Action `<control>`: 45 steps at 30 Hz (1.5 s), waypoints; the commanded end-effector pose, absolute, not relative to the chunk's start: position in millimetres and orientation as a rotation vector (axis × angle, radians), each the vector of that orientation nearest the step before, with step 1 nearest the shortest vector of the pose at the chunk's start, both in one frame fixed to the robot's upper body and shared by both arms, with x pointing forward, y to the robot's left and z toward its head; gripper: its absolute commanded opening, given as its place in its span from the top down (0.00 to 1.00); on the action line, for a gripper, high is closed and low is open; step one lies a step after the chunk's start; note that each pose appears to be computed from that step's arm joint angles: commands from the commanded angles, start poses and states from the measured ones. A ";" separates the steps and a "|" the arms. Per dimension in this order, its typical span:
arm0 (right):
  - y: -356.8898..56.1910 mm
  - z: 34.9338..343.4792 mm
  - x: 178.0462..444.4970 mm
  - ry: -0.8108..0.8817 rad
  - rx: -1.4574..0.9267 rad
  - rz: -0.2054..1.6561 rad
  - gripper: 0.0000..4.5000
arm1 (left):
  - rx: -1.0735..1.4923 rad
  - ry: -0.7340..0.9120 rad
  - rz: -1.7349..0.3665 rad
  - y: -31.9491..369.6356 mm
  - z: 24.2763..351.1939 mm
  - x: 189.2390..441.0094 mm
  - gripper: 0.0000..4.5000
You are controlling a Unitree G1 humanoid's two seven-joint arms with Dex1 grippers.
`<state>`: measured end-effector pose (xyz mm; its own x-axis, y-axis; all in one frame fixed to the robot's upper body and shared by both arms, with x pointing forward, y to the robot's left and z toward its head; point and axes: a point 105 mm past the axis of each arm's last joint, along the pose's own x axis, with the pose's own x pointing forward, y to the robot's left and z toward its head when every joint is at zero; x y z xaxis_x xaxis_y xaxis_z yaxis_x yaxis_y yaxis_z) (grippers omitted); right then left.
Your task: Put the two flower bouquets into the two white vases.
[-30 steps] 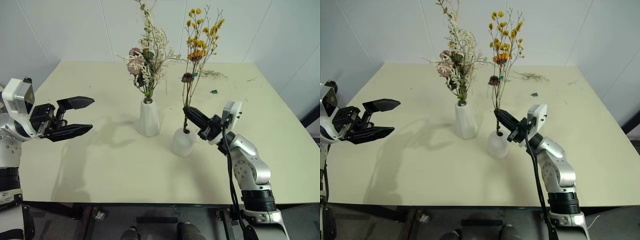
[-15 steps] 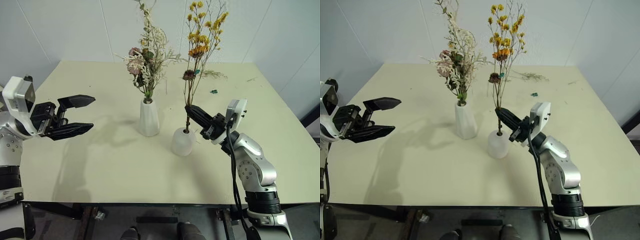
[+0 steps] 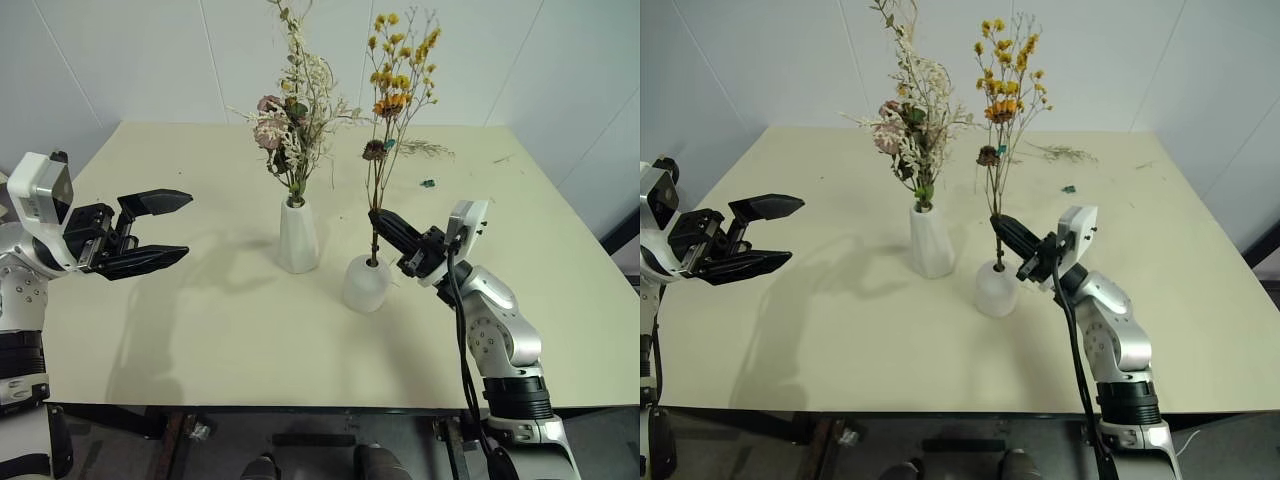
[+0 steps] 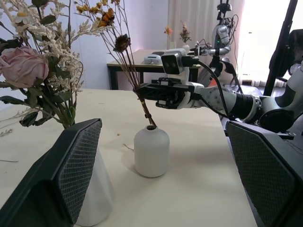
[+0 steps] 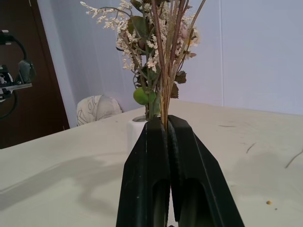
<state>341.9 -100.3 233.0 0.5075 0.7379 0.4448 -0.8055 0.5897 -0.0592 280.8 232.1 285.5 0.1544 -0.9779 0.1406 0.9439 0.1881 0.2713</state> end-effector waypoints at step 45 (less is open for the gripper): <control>-98.5 207.1 335.7 -0.377 0.157 0.917 0.99 | 0.163 -0.345 -1.431 228.0 292.7 274.1 0.00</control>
<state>338.3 -101.4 215.4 0.5436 0.7358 0.4039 -0.7934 0.6075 -0.0388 281.9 229.9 284.8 0.1463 -0.9782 0.1476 0.9456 0.1821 0.2696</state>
